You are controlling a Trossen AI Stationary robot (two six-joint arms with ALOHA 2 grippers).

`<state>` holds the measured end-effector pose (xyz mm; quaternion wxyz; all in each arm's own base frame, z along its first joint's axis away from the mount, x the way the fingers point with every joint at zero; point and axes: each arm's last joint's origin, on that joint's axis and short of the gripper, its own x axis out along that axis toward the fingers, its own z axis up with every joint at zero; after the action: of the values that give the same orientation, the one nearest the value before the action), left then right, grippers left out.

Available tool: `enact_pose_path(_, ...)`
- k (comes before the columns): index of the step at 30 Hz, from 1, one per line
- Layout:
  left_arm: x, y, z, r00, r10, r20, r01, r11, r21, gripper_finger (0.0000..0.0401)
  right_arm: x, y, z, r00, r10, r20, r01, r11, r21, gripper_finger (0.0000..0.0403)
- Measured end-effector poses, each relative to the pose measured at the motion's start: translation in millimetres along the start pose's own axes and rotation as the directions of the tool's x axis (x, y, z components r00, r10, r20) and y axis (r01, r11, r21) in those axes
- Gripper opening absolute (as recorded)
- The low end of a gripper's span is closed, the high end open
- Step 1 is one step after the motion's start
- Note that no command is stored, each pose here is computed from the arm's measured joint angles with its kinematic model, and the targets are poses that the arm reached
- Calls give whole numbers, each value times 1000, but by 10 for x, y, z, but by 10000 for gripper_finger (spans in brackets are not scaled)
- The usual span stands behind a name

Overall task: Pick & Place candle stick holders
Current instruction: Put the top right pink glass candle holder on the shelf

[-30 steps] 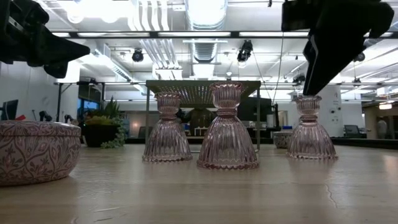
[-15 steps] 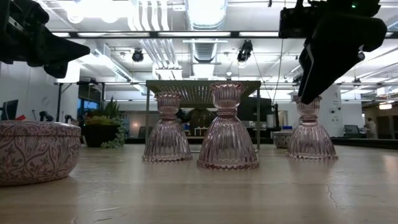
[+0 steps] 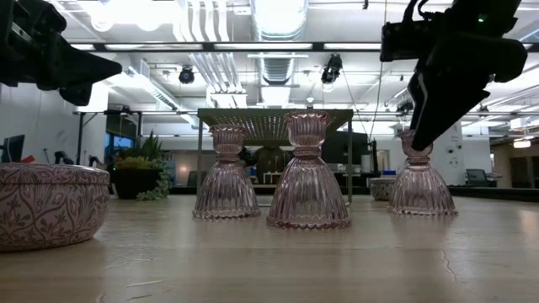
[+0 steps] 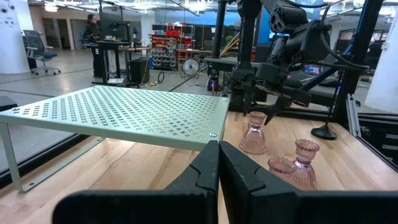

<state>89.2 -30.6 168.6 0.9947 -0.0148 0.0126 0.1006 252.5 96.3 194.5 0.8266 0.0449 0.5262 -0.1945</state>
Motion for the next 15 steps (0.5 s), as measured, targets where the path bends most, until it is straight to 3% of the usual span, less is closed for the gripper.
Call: enact_pose_path(15, 0, 0, 0, 1000, 0, 0, 0, 1000, 0, 14, 2, 1, 4, 1000, -3, 9, 3, 1000, -4, 189)
